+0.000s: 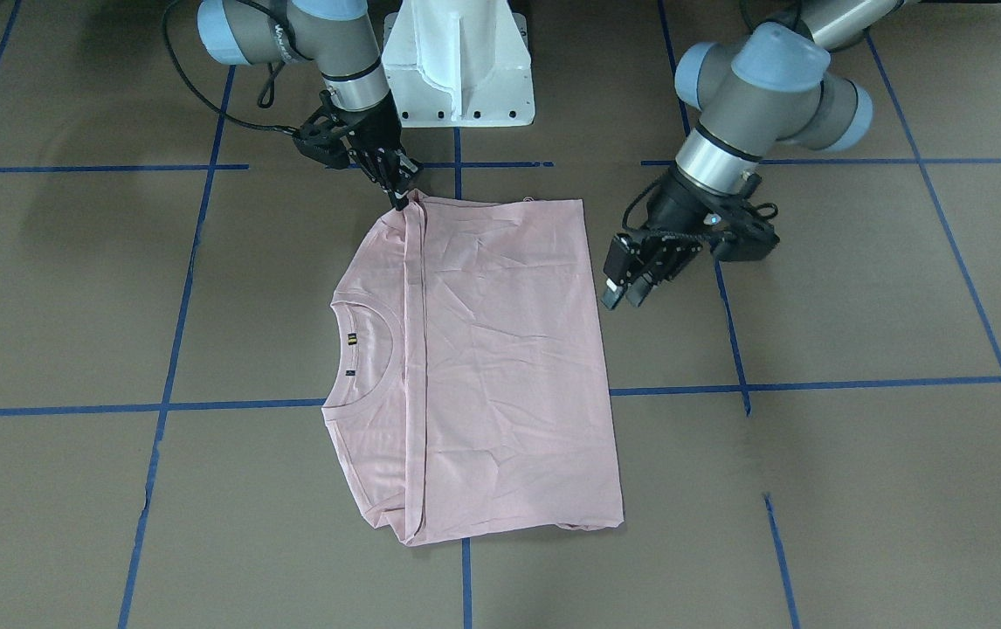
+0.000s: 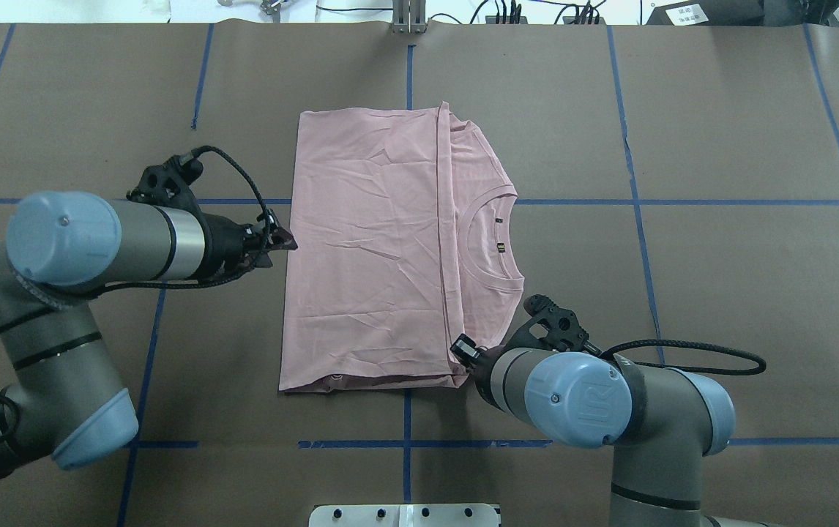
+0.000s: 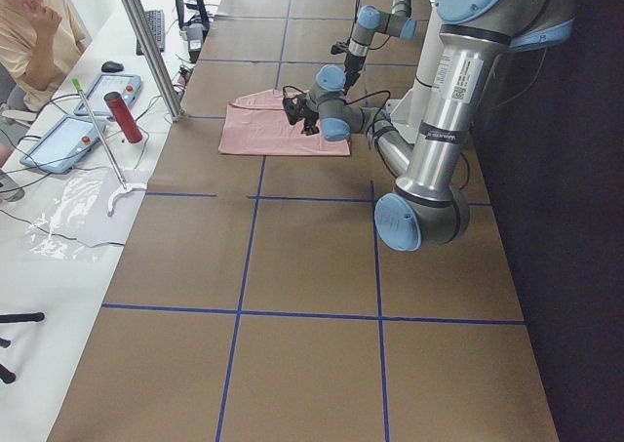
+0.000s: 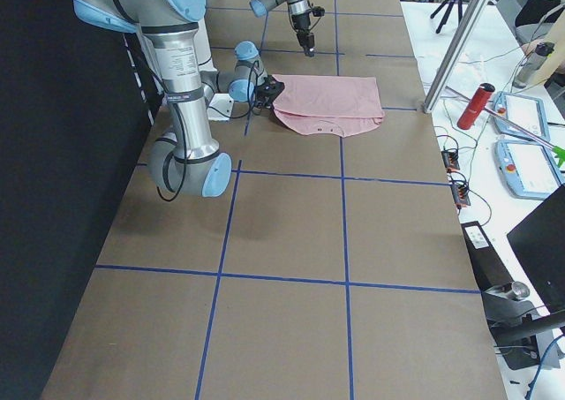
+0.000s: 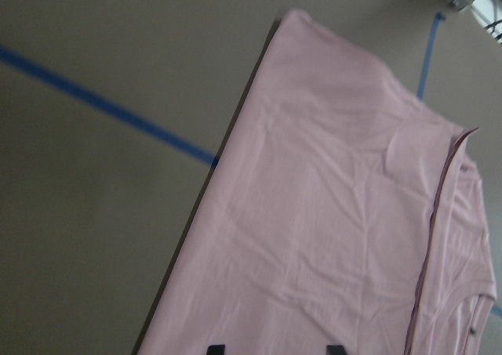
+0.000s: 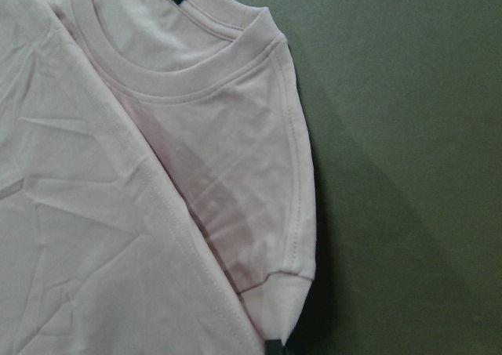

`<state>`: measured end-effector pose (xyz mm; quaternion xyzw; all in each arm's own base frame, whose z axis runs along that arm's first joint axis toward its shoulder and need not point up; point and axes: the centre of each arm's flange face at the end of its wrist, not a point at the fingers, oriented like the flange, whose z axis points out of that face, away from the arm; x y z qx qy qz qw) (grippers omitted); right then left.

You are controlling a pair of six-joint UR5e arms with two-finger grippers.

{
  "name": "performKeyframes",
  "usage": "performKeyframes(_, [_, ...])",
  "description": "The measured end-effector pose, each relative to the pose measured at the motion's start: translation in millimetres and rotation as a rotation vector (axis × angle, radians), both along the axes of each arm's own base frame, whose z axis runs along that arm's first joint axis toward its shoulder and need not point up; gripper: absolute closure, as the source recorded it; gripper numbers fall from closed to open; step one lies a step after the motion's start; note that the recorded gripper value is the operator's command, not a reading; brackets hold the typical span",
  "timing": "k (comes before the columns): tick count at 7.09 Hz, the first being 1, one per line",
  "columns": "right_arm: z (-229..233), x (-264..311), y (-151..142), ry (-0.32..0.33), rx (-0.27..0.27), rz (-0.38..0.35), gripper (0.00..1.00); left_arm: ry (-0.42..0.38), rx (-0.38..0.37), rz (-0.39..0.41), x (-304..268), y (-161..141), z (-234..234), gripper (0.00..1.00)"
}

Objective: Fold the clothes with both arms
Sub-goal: 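Lower both grippers to the shirt's near corners and grasp them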

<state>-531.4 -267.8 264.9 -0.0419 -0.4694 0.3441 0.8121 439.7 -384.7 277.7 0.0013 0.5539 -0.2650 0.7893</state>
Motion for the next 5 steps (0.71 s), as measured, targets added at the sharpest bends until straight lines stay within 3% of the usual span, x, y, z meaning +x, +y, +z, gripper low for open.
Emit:
performKeyframes(2, [1, 3, 4, -0.002, 0.001, -0.004, 1.0, -0.034, -0.143, 0.05, 46, 67, 4, 0.47])
performKeyframes(5, [2, 4, 5, 0.001, 0.001, -0.005, 1.0, -0.077, -0.246, 0.048, 69, 91, 24, 0.47])
